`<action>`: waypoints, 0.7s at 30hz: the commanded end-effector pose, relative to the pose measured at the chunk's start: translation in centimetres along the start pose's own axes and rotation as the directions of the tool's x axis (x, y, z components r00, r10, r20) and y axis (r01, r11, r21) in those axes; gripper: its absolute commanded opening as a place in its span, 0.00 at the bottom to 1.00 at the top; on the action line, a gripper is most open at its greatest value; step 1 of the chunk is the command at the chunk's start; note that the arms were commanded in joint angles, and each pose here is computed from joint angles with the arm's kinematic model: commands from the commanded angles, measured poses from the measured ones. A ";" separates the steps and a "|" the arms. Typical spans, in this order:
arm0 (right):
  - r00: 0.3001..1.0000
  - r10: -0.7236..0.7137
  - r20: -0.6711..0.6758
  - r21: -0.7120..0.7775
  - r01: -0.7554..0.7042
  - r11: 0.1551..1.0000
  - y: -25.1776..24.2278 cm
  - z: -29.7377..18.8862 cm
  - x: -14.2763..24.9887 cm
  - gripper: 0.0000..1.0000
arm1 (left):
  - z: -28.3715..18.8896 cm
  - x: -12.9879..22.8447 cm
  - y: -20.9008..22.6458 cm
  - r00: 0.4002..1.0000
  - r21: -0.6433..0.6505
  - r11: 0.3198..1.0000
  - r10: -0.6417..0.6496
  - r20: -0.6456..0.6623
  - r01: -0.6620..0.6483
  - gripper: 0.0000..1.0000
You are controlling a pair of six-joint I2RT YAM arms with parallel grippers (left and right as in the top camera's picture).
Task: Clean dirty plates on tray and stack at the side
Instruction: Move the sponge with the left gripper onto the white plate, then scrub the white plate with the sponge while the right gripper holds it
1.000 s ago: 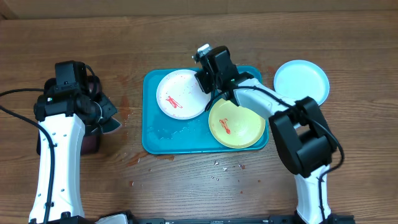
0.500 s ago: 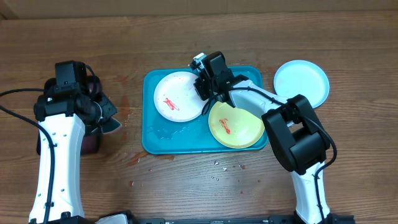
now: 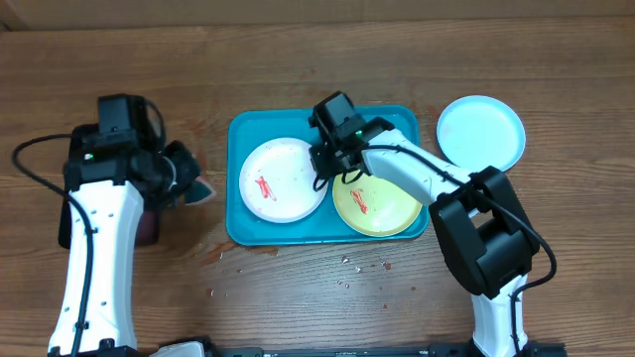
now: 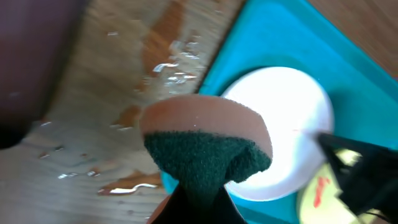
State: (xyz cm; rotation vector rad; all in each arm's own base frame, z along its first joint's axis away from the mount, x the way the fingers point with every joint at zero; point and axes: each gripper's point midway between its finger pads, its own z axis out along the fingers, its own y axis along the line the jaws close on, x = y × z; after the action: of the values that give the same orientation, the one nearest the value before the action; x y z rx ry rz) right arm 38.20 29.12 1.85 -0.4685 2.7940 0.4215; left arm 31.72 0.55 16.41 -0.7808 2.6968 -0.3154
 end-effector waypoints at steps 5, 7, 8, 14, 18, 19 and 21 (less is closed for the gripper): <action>0.972 0.235 0.016 -0.014 -0.235 0.972 1.1 -1.3 -0.1 0.04 | 1.8 2.3 -5.7 0.989 0.089 0.986 0.142 -0.036 -0.138 0.04; 0.970 0.244 0.015 -0.016 -0.243 0.970 1.1 -1.3 -0.1 0.07 | 3.1 2.8 -6.3 0.986 0.076 0.986 0.154 -0.056 -0.150 0.04; 0.970 0.242 0.014 -0.015 -0.242 0.970 1.1 -1.2 -0.1 0.11 | 3.7 3.1 -6.6 0.984 0.071 0.985 0.163 -0.071 -0.158 0.04; 0.969 0.248 -0.014 0.002 -0.248 0.969 0.7 -0.4 0.9 0.17 | 8.6 4.6 -7.7 0.954 0.051 0.967 0.255 -0.158 -0.250 0.04; 0.967 0.251 -0.036 0.014 -0.251 0.968 0.5 -0.3 1.6 0.08 | 10.1 4.5 -8.0 0.949 0.054 0.963 0.271 -0.163 -0.265 0.04; 0.967 0.252 -0.045 0.020 -0.251 0.968 0.5 -0.3 1.8 0.04 | 10.4 4.4 -8.1 0.948 0.057 0.961 0.277 -0.159 -0.271 0.04; 0.966 0.251 -0.058 0.027 -0.250 0.968 0.5 -0.3 2.2 0.04 | 10.9 4.3 -8.5 0.947 0.066 0.959 0.281 -0.154 -0.274 0.04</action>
State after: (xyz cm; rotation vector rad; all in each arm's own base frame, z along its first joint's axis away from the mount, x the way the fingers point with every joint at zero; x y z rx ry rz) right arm 36.39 29.00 0.98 -0.1250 2.9223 0.4445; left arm 35.85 -9.68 8.25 -0.4176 2.8917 -0.3756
